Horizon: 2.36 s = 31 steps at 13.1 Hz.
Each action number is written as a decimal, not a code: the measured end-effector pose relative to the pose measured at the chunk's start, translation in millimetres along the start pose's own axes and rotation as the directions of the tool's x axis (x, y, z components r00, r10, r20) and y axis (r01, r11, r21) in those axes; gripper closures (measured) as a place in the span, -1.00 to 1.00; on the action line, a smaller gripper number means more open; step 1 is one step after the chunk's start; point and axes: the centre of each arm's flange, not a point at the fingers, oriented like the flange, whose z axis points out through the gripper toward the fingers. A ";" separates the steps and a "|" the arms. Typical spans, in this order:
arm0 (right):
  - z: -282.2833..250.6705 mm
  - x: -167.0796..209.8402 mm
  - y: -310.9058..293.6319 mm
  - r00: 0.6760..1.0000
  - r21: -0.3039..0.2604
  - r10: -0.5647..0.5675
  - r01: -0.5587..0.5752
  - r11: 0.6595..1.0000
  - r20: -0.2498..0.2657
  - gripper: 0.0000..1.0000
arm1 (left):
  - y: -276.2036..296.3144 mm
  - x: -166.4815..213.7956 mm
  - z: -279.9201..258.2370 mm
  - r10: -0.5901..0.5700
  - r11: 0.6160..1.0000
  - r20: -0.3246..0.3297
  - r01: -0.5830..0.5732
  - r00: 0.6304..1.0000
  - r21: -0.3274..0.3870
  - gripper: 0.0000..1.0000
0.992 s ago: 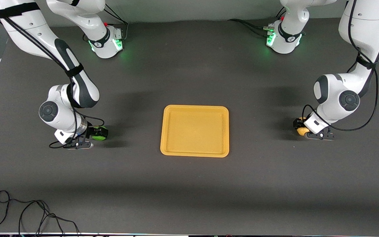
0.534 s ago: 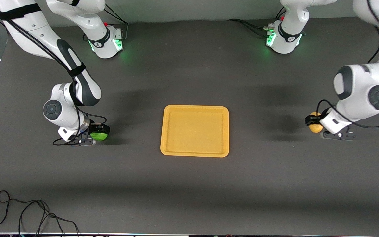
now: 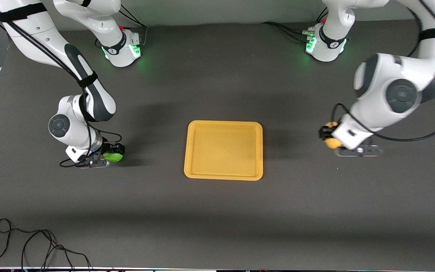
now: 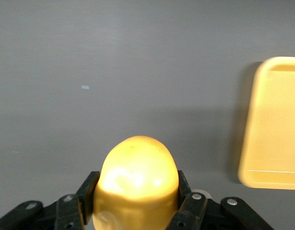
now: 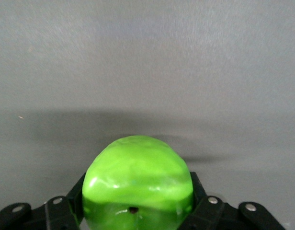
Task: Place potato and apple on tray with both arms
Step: 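Carry the yellow potato onto the tray with the left gripper, then release the potato on the tray while the right gripper carries the apple over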
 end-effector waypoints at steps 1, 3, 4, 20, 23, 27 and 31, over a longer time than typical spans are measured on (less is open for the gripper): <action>-11.9 8.4 -1.3 1.000 -0.001 -0.002 0.002 1.000 0.028 -0.66 | 33.1 -1.9 1.2 -0.014 1.000 -0.005 0.014 1.000 -0.004 -0.35; -51.2 32.6 -9.8 0.998 -0.003 -0.014 0.014 1.000 0.061 -0.66 | 93.3 -2.5 8.5 -0.042 0.999 -0.013 0.042 0.999 -0.018 -0.35; -72.8 43.4 -17.2 0.998 -0.003 -0.025 0.025 1.000 0.061 -0.66 | 122.5 -2.7 15.3 -0.051 0.998 -0.013 0.051 0.999 -0.032 -0.35; -136.9 52.6 -199.1 0.986 -0.049 0.147 -0.143 0.988 0.077 -0.66 | 293.3 -23.5 215.9 -0.089 0.995 -0.066 0.086 0.994 -0.047 -0.35; -132.3 49.7 -237.1 0.985 -0.050 0.157 -0.154 0.987 0.067 -0.66 | 293.2 -22.3 216.1 -0.089 0.995 -0.069 0.086 0.994 -0.046 -0.37; -127.0 51.6 -261.8 0.983 -0.036 0.175 -0.173 0.984 0.050 -0.66 | 283.4 -11.2 214.0 -0.101 0.994 -0.086 0.098 0.991 -0.038 -1.00; -106.1 41.8 -298.4 0.976 -0.025 0.215 -0.214 0.976 0.034 -0.66 | 249.7 21.9 167.3 -0.133 0.991 -0.090 0.130 0.987 -0.044 -1.00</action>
